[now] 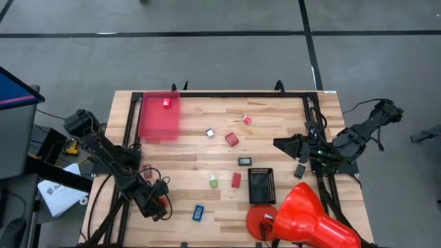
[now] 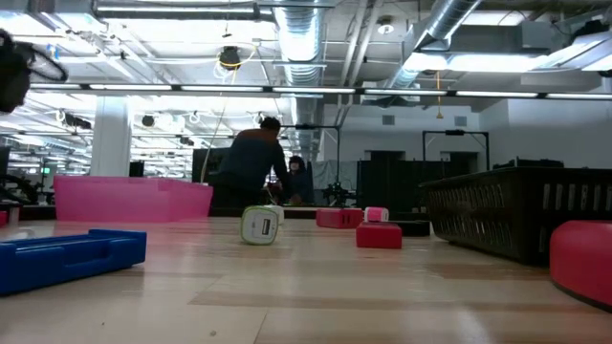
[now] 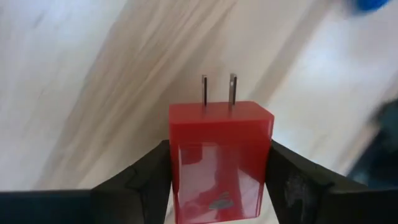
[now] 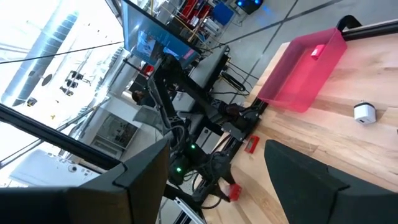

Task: Pick & Place Office items
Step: Put the bottom red charger adapter into the pink bin

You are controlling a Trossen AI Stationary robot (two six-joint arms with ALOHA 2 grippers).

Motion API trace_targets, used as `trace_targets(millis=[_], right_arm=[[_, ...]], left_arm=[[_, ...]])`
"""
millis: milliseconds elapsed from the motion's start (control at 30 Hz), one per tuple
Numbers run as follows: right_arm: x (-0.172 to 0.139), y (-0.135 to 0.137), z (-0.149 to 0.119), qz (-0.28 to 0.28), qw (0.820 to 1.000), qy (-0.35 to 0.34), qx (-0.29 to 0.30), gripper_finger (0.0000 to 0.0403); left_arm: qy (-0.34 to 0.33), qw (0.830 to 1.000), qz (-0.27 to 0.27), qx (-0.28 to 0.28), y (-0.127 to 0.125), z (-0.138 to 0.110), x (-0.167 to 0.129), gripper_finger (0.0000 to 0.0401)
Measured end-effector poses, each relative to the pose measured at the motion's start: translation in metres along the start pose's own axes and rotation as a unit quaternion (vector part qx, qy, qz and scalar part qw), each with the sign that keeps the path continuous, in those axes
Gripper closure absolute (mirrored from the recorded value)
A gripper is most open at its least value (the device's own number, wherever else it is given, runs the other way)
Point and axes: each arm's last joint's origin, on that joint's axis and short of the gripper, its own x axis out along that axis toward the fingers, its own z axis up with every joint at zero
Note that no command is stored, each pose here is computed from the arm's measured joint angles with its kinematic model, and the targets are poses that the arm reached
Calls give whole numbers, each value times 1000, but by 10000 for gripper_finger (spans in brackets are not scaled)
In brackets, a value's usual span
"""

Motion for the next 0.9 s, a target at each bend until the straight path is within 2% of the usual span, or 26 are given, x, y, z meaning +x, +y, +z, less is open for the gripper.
trace_targets(millis=[133,233,333,467,600,733,833,900], right_arm=[[0,0,0,0,1000,-1,1,147],[0,0,0,-1,1000,-2,1,147],[0,0,0,-4,1000,-7,1,147],[0,0,1,-7,1000,-12,1,147],[0,0,1,-7,1000,-14,1,147],[0,-1,1,-7,1000,-14,0,147],[0,-1,1,-7,1000,-14,0,147],[0,-1,1,-7,1000,-14,0,147]], left_arm=[[-57,996,-60,-12,-9,6,-12,184],[-122,985,-119,-12,-17,17,-25,175],[-205,964,-172,-5,-25,36,-40,183],[-324,927,-190,-12,-22,75,-64,190],[-440,883,-158,-28,-1,123,-92,181],[-529,842,-87,-65,38,163,-121,179],[-579,809,-25,-98,71,184,-141,178],[-594,797,14,-113,93,194,-152,178]])
